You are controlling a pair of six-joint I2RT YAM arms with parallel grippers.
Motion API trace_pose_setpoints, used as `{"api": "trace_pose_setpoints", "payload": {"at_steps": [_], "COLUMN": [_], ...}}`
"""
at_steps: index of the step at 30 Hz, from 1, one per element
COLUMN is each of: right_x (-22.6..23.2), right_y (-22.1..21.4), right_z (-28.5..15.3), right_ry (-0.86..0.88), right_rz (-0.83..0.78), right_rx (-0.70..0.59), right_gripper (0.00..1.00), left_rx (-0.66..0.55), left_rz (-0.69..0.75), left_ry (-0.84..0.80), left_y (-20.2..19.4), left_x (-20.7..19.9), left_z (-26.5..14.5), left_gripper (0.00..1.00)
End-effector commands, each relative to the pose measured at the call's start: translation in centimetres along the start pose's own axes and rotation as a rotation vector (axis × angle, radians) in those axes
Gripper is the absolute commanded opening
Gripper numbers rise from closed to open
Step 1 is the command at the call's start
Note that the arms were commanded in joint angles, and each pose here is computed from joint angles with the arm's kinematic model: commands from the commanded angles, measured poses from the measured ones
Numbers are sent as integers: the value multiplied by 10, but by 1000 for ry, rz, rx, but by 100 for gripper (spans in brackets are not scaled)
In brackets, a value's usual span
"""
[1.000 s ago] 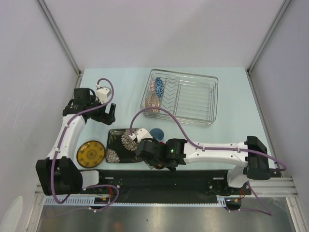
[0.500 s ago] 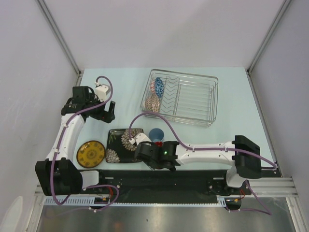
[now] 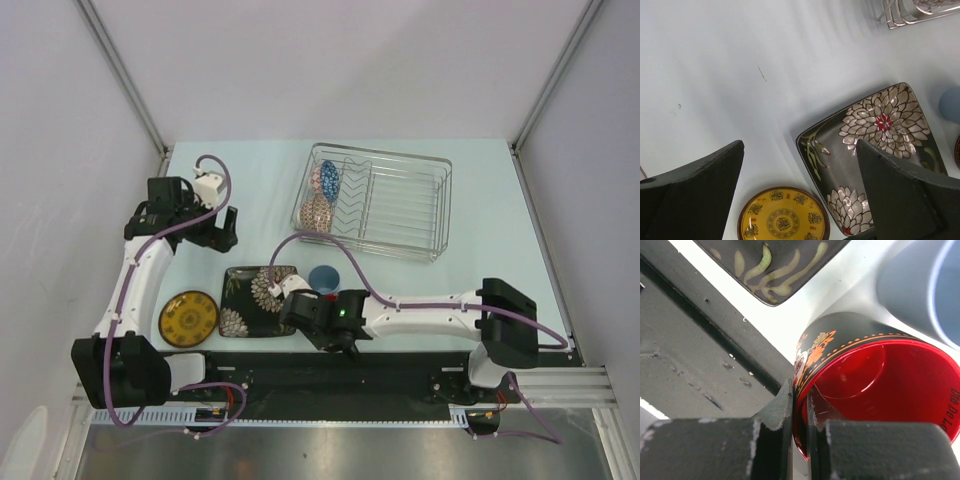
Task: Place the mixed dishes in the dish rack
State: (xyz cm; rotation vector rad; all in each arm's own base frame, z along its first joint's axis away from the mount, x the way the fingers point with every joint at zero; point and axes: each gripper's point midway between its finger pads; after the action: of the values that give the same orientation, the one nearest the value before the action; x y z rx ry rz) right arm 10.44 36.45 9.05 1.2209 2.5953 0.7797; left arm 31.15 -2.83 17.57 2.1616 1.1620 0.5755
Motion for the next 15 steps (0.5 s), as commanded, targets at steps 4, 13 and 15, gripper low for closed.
{"api": "trace_pose_setpoints", "payload": {"at_steps": [4,13,15], "right_x": [5,-68,-81], "right_y": [61,188,193], "right_z": [-93,-328,-342], "right_ry": [279,733,727], "right_rz": [206,433,446], "right_rx": [-191,-975,-1089], "right_gripper": [0,0,0], "left_rx": [-130,-454,-505], "left_rz": [-22,-86,-94], "left_ry": [-6,-343,-434], "left_y": [47,150,163], "left_x": [-2,-65,-77], "left_z": [-34,-122,-133], "left_gripper": [100,100,97]}}
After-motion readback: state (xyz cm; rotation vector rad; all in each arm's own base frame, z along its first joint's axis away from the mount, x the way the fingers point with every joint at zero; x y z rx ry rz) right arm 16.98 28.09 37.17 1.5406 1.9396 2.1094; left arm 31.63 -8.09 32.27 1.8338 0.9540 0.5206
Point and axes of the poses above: each gripper's point midway between its finger pads, its own z axis out along the fingers, its own x axis along the line the jaws close on, y = z × x, and after that the axes turned 9 degrees about z, right-handed
